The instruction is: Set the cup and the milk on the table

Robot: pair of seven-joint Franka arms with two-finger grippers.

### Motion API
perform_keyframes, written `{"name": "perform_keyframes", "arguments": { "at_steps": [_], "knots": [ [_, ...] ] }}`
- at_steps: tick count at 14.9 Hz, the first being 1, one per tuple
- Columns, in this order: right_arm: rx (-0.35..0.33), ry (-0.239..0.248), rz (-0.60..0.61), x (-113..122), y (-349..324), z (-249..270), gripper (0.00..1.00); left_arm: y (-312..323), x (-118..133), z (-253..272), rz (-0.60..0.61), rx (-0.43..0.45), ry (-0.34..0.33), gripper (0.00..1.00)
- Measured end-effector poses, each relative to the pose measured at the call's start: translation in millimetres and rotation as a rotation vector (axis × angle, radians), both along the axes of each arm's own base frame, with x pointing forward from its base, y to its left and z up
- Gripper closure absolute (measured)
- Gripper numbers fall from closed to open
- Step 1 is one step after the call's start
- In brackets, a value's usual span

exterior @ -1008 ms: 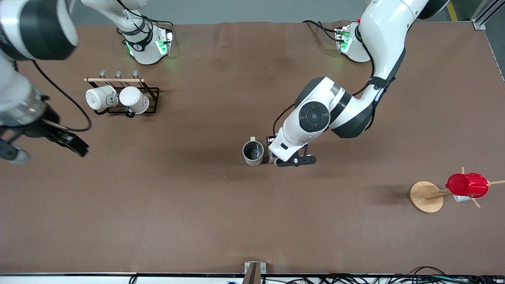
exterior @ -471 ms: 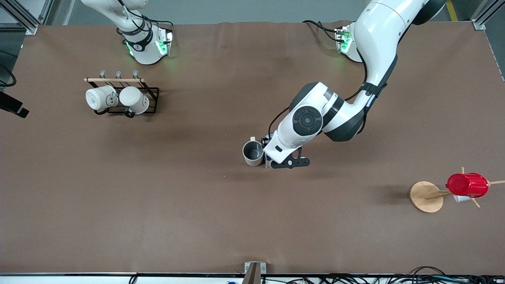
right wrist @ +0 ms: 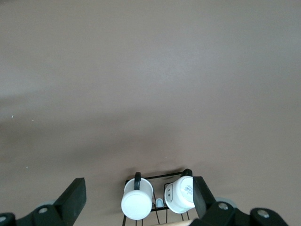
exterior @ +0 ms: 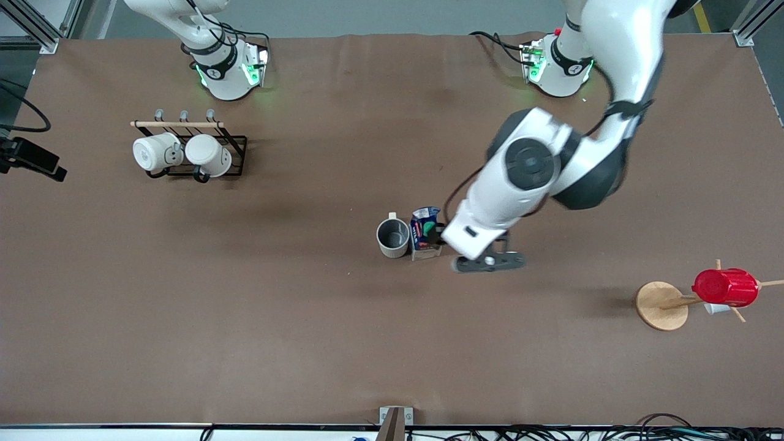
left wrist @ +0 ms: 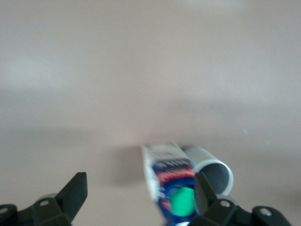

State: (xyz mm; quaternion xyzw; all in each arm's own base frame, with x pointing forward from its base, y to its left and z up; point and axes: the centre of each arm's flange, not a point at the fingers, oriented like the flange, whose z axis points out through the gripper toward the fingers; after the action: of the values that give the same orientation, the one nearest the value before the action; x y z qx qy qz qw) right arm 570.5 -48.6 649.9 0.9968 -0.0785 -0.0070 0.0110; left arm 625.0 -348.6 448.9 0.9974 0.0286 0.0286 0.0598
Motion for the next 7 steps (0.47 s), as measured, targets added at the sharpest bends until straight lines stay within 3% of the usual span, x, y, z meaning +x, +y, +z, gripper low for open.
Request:
{"name": "perform_keyframes", "arguments": {
  "at_steps": [3, 7],
  "knots": [
    [-0.001, 0.001, -0.011, -1, -11, 0, 0.00, 87, 14, 61, -0.029, 0.077, -0.040, 0.00],
    [0.003, 0.002, -0.002, -1, -10, 0, 0.00, 189, 4, 133, -0.028, 0.160, -0.045, 0.00]
  ]
}}
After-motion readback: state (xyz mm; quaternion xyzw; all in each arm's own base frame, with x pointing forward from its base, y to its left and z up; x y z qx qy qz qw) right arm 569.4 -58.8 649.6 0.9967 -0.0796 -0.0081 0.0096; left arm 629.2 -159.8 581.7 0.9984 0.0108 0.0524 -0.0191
